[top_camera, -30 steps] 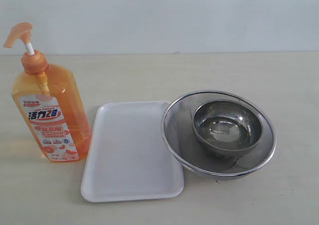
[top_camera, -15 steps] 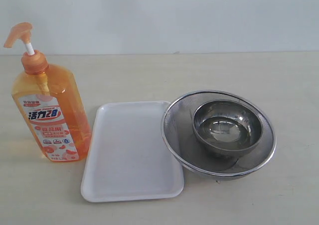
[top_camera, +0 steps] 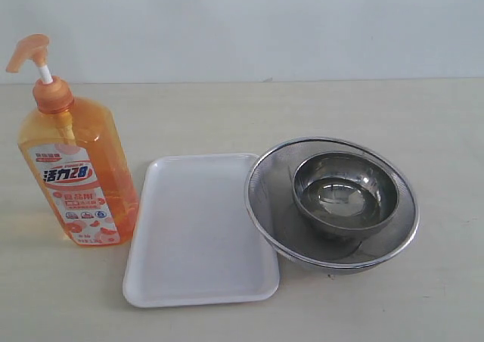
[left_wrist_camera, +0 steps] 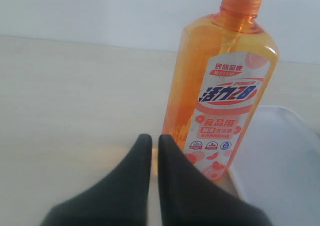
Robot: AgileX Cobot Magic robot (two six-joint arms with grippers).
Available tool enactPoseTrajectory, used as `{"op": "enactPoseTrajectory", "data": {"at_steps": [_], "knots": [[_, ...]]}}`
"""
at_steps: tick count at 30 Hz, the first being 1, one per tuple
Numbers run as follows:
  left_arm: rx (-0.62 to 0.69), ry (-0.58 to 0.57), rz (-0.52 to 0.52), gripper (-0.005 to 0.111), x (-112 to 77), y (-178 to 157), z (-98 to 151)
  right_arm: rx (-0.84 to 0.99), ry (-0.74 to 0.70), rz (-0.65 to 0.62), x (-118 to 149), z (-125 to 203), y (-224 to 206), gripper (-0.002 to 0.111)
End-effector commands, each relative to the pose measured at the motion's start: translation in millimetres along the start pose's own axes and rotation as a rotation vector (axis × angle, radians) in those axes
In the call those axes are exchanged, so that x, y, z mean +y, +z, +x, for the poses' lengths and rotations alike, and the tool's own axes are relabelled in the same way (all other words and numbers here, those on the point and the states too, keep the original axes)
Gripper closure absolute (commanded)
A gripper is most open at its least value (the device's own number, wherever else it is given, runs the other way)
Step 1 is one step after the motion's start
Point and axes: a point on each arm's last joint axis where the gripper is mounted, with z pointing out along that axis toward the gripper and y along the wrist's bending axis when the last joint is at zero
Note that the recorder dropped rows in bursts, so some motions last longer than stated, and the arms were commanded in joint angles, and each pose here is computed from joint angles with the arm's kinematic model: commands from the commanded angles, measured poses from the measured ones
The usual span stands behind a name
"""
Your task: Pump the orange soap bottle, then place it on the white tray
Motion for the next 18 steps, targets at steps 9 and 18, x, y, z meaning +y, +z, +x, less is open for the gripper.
{"op": "enactPoseTrajectory", "data": {"at_steps": [9,18], "knots": [[0.0,-0.003,-0.002,0.102,0.1,0.0,0.8,0.391,-0.598,-0.455,86.9,19.4,138.0,0.108],[0.0,-0.003,-0.002,0.102,0.1,0.0,0.8,0.479,-0.586,-0.553,115.8,70.0,175.8,0.108]]}}
